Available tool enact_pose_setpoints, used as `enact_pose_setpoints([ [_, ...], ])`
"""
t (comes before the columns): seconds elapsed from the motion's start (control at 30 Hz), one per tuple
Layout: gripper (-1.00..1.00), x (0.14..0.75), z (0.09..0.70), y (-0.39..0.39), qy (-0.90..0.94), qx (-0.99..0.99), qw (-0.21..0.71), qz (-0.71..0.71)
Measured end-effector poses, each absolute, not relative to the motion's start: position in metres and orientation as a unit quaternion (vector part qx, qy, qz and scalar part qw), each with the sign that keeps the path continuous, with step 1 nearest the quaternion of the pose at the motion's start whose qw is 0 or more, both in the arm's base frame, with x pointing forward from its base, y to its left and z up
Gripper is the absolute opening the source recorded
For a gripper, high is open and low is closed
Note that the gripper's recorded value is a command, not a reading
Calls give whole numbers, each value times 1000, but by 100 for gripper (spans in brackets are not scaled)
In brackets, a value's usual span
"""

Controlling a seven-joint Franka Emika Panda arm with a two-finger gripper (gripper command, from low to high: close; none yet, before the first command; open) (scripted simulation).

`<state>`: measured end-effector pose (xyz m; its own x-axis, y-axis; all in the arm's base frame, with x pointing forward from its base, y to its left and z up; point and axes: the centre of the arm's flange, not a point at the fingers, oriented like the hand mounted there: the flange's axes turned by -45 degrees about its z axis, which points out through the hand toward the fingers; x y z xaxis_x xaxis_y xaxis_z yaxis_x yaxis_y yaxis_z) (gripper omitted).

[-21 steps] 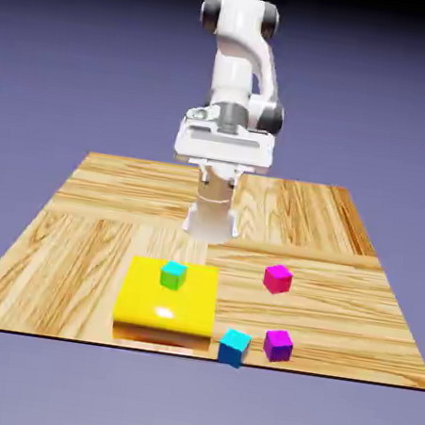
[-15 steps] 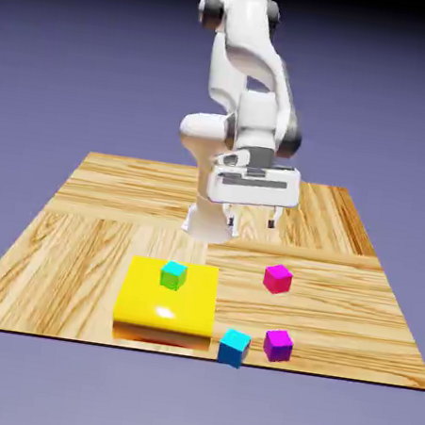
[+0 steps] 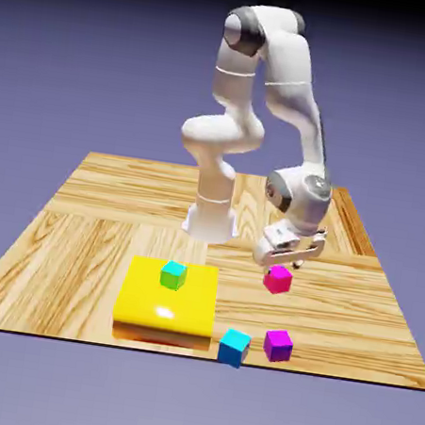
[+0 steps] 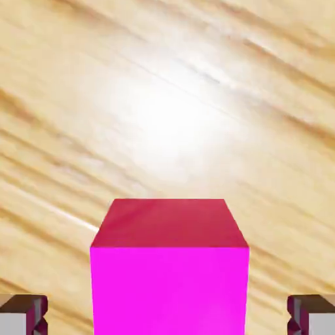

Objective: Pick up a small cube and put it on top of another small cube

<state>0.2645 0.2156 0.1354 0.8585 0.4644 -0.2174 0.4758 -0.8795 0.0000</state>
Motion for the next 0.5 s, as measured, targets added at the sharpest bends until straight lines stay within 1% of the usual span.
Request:
enact_pose_setpoints([
  [0.03, -100, 263, 127, 214, 244, 964, 27, -106],
  [0.1, -100, 263, 127, 214, 244, 964, 27, -106],
  [0.33, -100, 274, 196, 221, 247, 963, 26, -106],
  [0.4, -100, 297, 202, 230, 286, 952, 21, -104],
  [0.5, -100, 348, 210, 218, 309, 946, 13, -101],
])
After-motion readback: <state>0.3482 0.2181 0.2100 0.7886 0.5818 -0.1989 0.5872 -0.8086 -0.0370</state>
